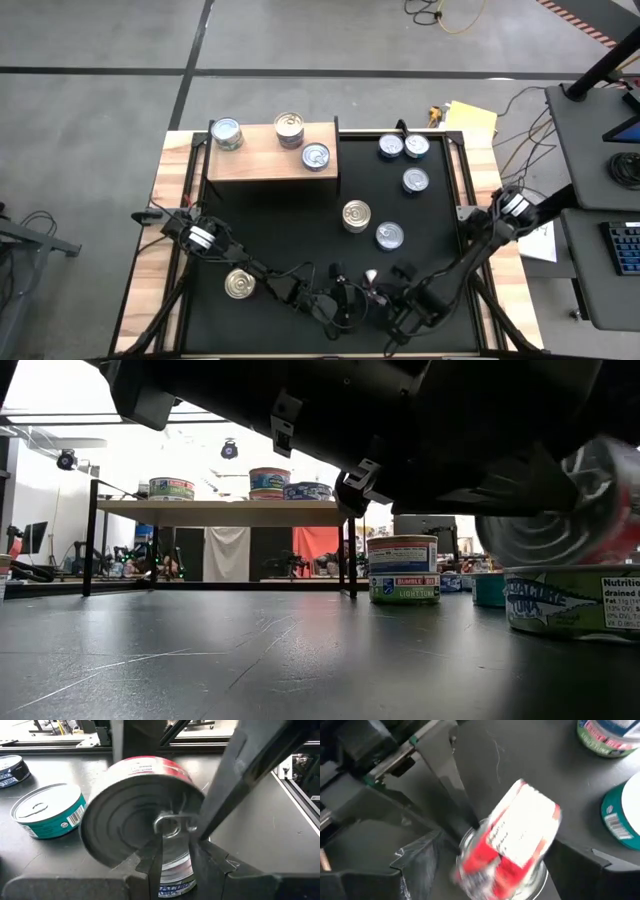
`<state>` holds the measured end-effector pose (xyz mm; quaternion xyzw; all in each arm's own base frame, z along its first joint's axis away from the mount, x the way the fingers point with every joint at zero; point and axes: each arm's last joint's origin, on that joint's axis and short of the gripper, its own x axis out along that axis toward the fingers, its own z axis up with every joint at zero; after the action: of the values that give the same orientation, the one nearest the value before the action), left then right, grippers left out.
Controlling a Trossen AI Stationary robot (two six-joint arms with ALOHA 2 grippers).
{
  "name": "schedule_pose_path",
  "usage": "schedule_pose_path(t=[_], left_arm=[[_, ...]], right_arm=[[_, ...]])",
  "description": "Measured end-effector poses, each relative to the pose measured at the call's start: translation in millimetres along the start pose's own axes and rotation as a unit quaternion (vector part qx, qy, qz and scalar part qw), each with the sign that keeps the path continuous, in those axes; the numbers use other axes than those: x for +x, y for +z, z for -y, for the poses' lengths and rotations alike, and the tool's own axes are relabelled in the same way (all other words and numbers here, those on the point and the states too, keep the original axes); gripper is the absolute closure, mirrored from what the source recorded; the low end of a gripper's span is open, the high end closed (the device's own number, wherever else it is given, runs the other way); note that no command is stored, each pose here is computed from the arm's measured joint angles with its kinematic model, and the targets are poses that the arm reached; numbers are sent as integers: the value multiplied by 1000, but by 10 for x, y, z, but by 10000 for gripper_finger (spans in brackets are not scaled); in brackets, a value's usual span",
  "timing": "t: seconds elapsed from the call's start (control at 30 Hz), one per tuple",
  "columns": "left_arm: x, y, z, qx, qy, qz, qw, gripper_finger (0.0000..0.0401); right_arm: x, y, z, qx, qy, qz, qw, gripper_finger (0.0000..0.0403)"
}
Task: Stack canned seafood by type on shelf
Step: Put the red tuna can on the shelf
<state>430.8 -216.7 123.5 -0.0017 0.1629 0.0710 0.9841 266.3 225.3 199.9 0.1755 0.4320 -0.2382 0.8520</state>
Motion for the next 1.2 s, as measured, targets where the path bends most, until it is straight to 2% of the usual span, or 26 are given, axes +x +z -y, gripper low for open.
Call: schedule_pose_path(t=[0.23, 0.33, 0.43, 0.63, 0.87, 1.07, 1.2], left_arm=[[-1, -2, 3, 1, -4, -2, 1000, 320], [-1, -3, 3, 9, -4, -3, 1000, 320], [-2, 0, 5, 11, -5, -2, 1000, 320], [-9, -6, 15, 15, -5, -3, 1000, 320], [-154, 84, 126, 56, -19, -1, 998, 320], [-436, 286, 198, 106, -2, -19, 994, 320], [-660, 425, 204, 147, -24, -8, 989, 324]], right_arm=[[-44, 51, -24, -4, 3, 4, 1000, 109], [-39, 50, -9, -5, -2, -1, 1000, 130], [-25, 35, 7, -13, -10, -11, 1000, 169], [-9, 16, 26, -42, -18, -13, 999, 276], [-120, 68, 81, -84, -17, -10, 996, 273], [-406, 263, 224, -90, -7, 52, 995, 273], [-522, 404, 272, -92, 29, 102, 990, 273]])
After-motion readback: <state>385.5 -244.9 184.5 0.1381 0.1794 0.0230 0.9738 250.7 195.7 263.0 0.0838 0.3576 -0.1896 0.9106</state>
